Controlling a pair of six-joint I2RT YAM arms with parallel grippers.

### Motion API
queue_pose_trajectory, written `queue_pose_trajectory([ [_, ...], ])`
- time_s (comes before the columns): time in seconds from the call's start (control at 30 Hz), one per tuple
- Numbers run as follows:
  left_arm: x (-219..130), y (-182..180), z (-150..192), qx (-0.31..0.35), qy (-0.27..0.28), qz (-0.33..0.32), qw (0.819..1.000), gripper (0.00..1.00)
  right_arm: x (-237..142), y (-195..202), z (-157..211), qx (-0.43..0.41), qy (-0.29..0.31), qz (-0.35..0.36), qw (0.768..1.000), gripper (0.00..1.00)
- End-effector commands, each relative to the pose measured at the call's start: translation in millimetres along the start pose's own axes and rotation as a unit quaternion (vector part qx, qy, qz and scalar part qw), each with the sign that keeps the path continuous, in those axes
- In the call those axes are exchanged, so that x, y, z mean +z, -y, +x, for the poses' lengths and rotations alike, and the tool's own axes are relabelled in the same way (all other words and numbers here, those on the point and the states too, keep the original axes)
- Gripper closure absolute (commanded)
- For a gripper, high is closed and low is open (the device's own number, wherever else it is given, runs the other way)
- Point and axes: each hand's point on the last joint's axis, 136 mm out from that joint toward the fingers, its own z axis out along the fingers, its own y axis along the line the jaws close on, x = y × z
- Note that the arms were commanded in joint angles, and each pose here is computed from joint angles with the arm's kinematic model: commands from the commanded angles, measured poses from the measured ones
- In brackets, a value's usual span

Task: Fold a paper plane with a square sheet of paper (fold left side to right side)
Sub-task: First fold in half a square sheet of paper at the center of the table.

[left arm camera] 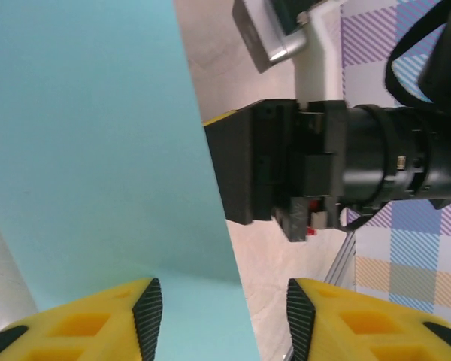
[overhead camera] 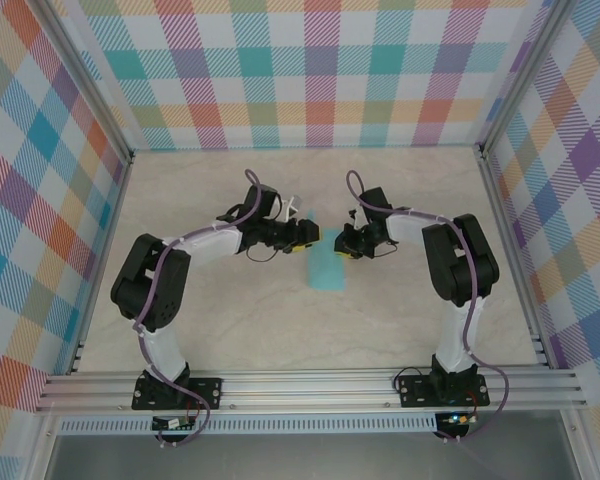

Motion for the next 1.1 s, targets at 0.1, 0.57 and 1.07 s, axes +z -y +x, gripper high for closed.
queue_pose_trajectory([
  [0.1,14,7,1,0.003,-0.012,0.022,1.0,0.6,5,-5,5,0.007,-0.011,-0.02,1.0,0.83],
  [0.57,25,-6,6,-0.006,-0.019,0.004,1.0,0.76,-59,-63,-15,-0.026,0.055,-0.121,0.991,0.74],
  [1.07,24,-4,6,-0.002,-0.018,0.002,1.0,0.78,-25,-56,2,0.012,-0.003,-0.147,0.989,0.71],
])
